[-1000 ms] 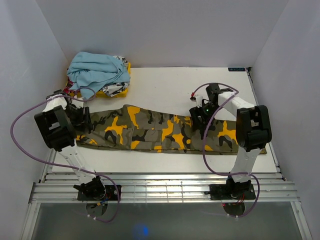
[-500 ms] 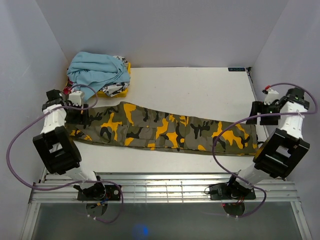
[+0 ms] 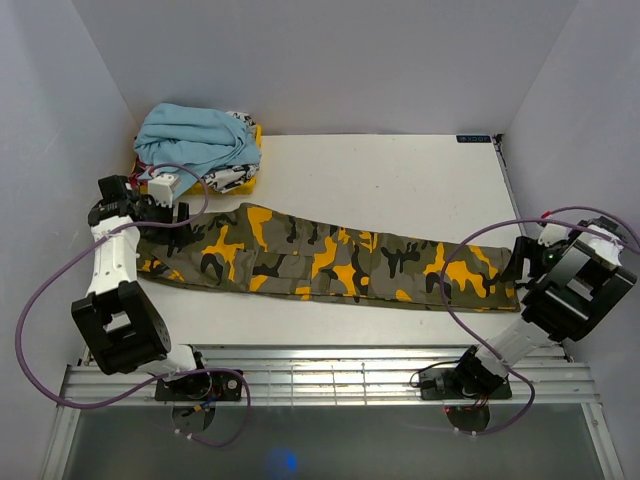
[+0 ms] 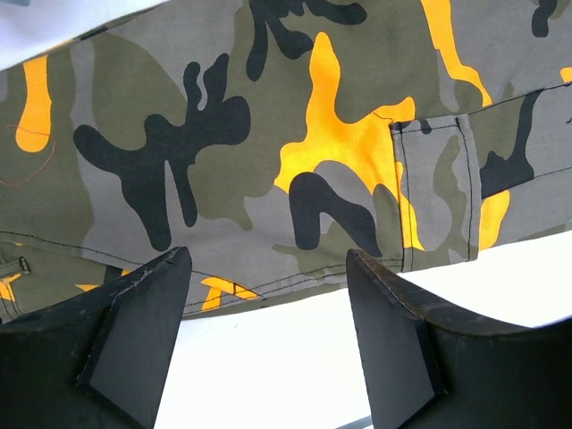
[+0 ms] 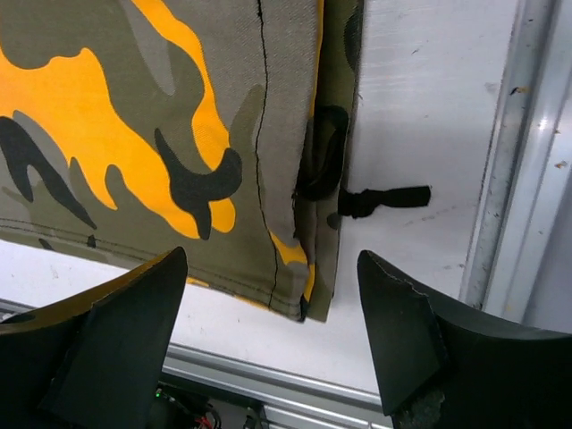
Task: Fold and stack the trousers
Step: Fold the trousers
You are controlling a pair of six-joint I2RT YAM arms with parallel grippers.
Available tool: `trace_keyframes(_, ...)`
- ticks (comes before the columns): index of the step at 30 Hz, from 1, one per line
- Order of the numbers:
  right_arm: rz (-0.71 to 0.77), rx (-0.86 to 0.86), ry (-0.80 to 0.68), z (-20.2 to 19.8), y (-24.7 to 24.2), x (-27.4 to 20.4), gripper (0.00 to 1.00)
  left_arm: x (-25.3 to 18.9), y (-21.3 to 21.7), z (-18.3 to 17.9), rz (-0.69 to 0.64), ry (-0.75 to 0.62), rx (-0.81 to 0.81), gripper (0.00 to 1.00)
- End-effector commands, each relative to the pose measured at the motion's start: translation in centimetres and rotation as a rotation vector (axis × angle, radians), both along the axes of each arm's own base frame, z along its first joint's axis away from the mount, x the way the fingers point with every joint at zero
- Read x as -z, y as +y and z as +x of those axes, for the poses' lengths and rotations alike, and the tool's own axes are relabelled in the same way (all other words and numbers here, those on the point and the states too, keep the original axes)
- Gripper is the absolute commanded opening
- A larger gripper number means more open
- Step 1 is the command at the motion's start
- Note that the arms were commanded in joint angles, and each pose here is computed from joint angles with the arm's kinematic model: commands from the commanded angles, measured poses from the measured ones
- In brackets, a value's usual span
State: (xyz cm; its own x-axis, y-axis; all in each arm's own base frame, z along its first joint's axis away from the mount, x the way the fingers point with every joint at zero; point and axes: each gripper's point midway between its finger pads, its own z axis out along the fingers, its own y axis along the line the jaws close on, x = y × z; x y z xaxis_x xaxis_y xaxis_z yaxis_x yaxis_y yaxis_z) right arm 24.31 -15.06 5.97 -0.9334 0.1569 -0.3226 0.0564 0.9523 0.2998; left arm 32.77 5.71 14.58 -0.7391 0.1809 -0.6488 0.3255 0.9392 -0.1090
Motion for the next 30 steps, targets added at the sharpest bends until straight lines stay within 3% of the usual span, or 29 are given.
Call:
trace_keyframes(1,0.013,0.016,-0.034,1.0,-0.3,1.8,0.82,-2.3,-0.8,-0.1,-0.015,-0.058,0.013,0.81)
trace_keyframes(8,0.066,0.015,0.042,0.1,0.4,5.2,0.81,-3.5,-0.9,0.1,-0.018,-0.085,0.009,0.81)
trace_keyframes(11,0.110,0.012,0.047,0.1,1.3,5.7,0.76,-4.0,-0.9,0.5,-0.022,-0.095,0.006,0.82)
trace_keyframes(16,0.277,0.005,0.017,1.2,3.5,4.5,0.59,-3.9,-1.0,0.7,-0.033,-0.090,0.002,0.83)
trace_keyframes(20,0.314,-0.011,-0.018,1.5,4.1,2.9,0.40,-3.9,-1.0,0.8,-0.038,-0.099,-0.002,0.84)
trace_keyframes(21,0.328,-0.012,-0.018,1.4,4.3,2.4,0.27,-3.8,-1.0,0.8,-0.043,-0.098,-0.004,0.83)
trace_keyframes(23,0.314,-0.025,-0.051,1.8,3.9,1.2,0.11,-3.7,-1.3,0.7,-0.055,-0.098,0.000,0.83)
trace_keyframes(30,0.253,-0.005,-0.183,1.2,0.2,-6.0,0.08,-1.6,-1.1,-0.4,-0.029,-0.057,0.005,0.88)
